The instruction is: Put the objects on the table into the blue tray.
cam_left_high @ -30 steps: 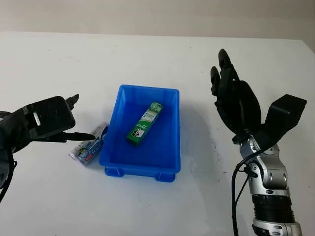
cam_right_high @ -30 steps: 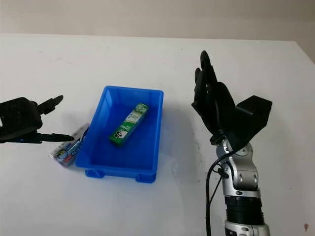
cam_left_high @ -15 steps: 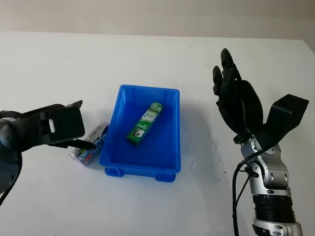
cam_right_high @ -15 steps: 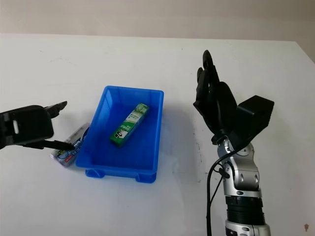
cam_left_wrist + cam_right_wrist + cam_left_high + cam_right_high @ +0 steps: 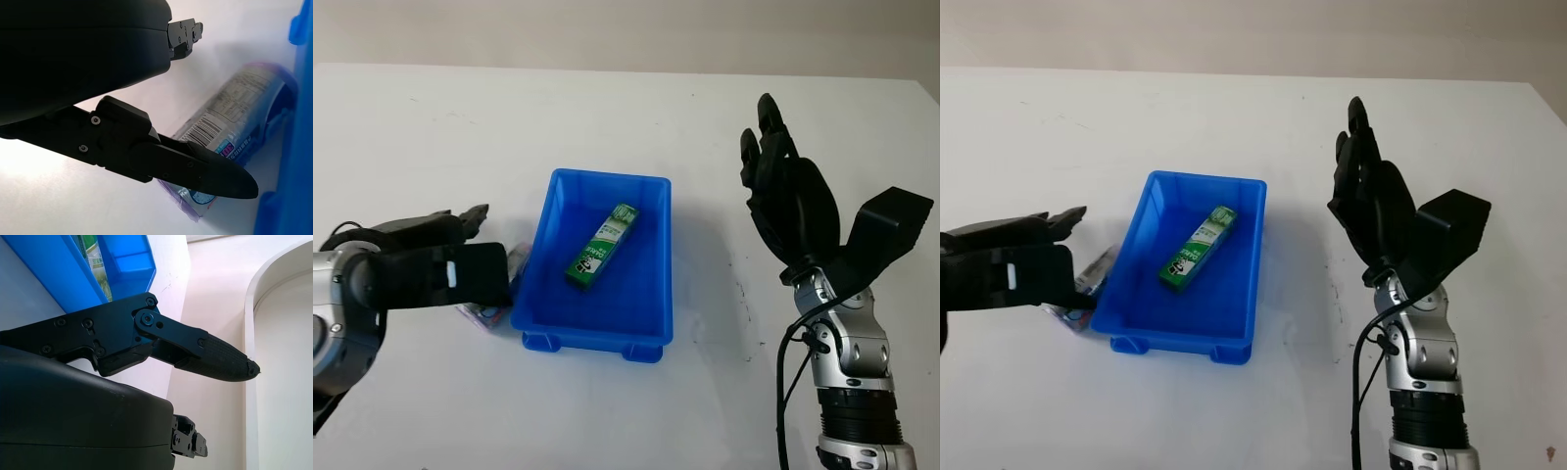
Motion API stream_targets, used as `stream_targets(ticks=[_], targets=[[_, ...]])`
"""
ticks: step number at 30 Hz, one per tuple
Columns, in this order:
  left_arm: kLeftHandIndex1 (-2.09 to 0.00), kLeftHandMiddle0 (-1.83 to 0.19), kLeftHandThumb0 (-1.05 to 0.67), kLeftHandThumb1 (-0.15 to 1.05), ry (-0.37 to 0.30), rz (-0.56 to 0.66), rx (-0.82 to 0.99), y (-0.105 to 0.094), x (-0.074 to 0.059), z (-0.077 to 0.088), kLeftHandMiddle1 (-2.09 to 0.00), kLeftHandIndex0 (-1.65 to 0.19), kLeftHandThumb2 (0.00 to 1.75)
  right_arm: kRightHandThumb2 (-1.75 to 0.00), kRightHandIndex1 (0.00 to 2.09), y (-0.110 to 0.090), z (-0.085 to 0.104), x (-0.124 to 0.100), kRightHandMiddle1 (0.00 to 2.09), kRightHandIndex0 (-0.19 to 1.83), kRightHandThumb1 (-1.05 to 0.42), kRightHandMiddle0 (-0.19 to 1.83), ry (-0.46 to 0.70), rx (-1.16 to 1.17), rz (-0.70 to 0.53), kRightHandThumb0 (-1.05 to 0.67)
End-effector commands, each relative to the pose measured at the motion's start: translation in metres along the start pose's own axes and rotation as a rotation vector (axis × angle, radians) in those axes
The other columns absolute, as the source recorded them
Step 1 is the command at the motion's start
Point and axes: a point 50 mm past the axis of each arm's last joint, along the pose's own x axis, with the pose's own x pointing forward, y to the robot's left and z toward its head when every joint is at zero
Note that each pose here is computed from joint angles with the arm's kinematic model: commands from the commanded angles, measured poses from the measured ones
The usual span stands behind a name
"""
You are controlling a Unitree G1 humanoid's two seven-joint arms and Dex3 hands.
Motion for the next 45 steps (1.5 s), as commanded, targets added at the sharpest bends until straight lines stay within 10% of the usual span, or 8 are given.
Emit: stream_targets(ticks=[1,9,11,14,20,22,39,45], targets=[[-0.05,0.14,-0.99,1.05,-0.019,0.001,0.011,0.001,0.001,0.005,-0.06,0.18,0.15,-0.80,0.00,-0.002,0.002,-0.003,0.00,-0.19,-1.05,-0.19,-0.011,0.001,-0.007,-0.81],[-0.08,0.01,-0.95,1.05,-0.035,0.007,-0.004,-0.007,0.003,0.016,-0.10,0.10,0.12,-0.81,0.00,-0.001,0.003,-0.004,0.00,-0.19,-1.05,-0.19,-0.014,0.002,-0.006,-0.80],[-0.11,-0.02,-0.92,1.05,-0.032,0.010,0.016,-0.011,0.005,0.020,-1.45,0.00,0.12,-0.81,0.00,-0.002,0.003,-0.004,0.00,-0.19,-1.05,-0.19,-0.015,0.003,-0.009,-0.80],[-0.27,0.06,-0.87,1.05,-0.033,0.008,0.020,-0.016,0.008,0.024,-1.29,-0.17,0.11,-0.81,0.00,-0.002,0.003,-0.004,0.00,-0.19,-1.05,-0.19,-0.017,0.002,-0.011,-0.80],[-1.27,0.05,-0.78,1.05,-0.007,0.030,0.036,-0.026,0.015,0.030,-1.85,0.08,0.11,-0.81,0.00,-0.003,0.004,-0.004,0.00,-0.19,-1.05,-0.19,-0.016,0.009,-0.017,-0.80],[-1.73,-0.52,-0.72,1.05,0.003,0.048,0.076,-0.028,0.017,0.032,-2.04,0.09,0.15,-0.80,0.00,-0.004,0.004,-0.004,0.00,-0.19,-1.05,-0.19,-0.016,0.008,-0.022,-0.80],[-1.52,-0.69,-0.60,1.05,0.072,0.155,0.356,-0.038,0.024,0.038,-2.09,0.10,0.18,-0.77,0.00,-0.005,0.005,-0.004,0.00,-0.19,-1.05,-0.19,-0.024,0.017,-0.038,-0.80],[-2.07,-0.82,-0.45,1.05,0.076,0.256,0.360,-0.040,0.028,0.032,-2.09,-0.10,0.31,-0.77,0.00,-0.006,0.006,-0.004,0.00,-0.19,-1.05,-0.19,-0.023,0.012,-0.043,-0.81]])
